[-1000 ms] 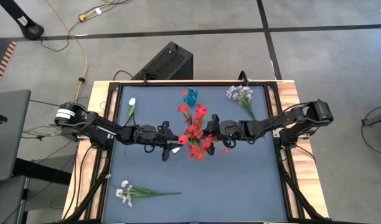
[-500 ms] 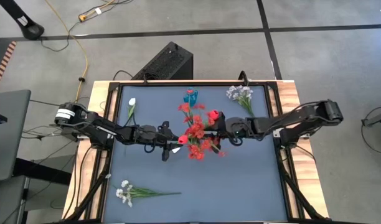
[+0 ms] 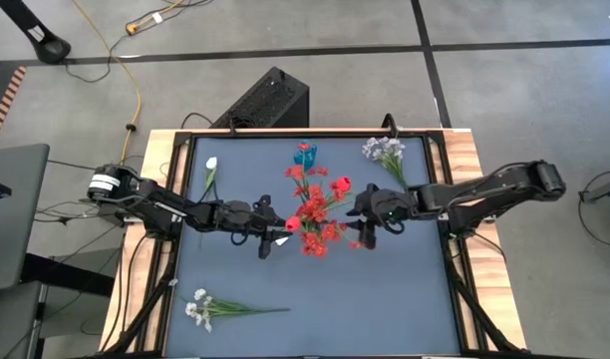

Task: Sort flowers into vase by color
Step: Put the top white flowers into the blue vase

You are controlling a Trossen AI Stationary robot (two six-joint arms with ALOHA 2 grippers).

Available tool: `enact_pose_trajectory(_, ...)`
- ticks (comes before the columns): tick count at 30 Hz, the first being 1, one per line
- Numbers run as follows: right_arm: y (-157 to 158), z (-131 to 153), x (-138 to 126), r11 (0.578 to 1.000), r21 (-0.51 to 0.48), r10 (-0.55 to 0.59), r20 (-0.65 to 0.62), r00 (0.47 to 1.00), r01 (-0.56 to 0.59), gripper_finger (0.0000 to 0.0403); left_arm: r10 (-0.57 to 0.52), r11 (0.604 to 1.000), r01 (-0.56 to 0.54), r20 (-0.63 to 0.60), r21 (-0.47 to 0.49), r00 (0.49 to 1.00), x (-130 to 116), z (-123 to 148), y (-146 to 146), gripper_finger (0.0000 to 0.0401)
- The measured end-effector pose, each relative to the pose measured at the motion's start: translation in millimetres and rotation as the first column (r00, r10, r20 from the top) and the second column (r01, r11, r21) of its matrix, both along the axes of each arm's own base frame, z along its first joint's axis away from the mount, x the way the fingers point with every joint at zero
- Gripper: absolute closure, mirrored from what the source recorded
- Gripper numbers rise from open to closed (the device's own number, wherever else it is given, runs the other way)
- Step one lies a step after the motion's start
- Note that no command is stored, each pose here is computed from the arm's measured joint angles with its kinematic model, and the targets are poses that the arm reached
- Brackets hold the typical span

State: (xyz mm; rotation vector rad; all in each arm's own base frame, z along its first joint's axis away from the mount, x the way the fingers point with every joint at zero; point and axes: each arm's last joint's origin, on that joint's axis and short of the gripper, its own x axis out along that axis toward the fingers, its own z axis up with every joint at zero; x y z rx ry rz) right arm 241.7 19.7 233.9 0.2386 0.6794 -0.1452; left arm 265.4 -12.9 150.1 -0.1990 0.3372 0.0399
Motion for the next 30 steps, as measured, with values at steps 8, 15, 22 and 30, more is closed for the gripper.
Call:
enact_pose_trajectory(8,15,-2,-28,0.994,0.107,0.034,-0.177,0.984,-0.015,0.0217,0.007,1.000,-0.008,-0.044,-0.017,0.999,-1,-4,0,0.0282)
enact_pose_trajectory(15,34,-20,-46,0.995,0.092,0.060,-0.317,0.947,-0.032,0.0224,0.041,0.999,-0.043,-0.098,-0.019,0.994,-4,-9,1,0.0282)
enact_pose_trajectory(22,30,-45,-60,1.000,-0.028,-0.021,-0.373,0.927,0.012,0.0244,0.132,0.991,-0.135,-0.096,-0.018,0.987,-4,-9,4,0.0282)
enact_pose_trajectory(30,10,-44,-58,0.996,-0.051,-0.089,-0.347,0.934,0.076,0.0242,0.154,0.982,-0.163,-0.099,-0.096,0.983,-4,-9,6,0.0282)
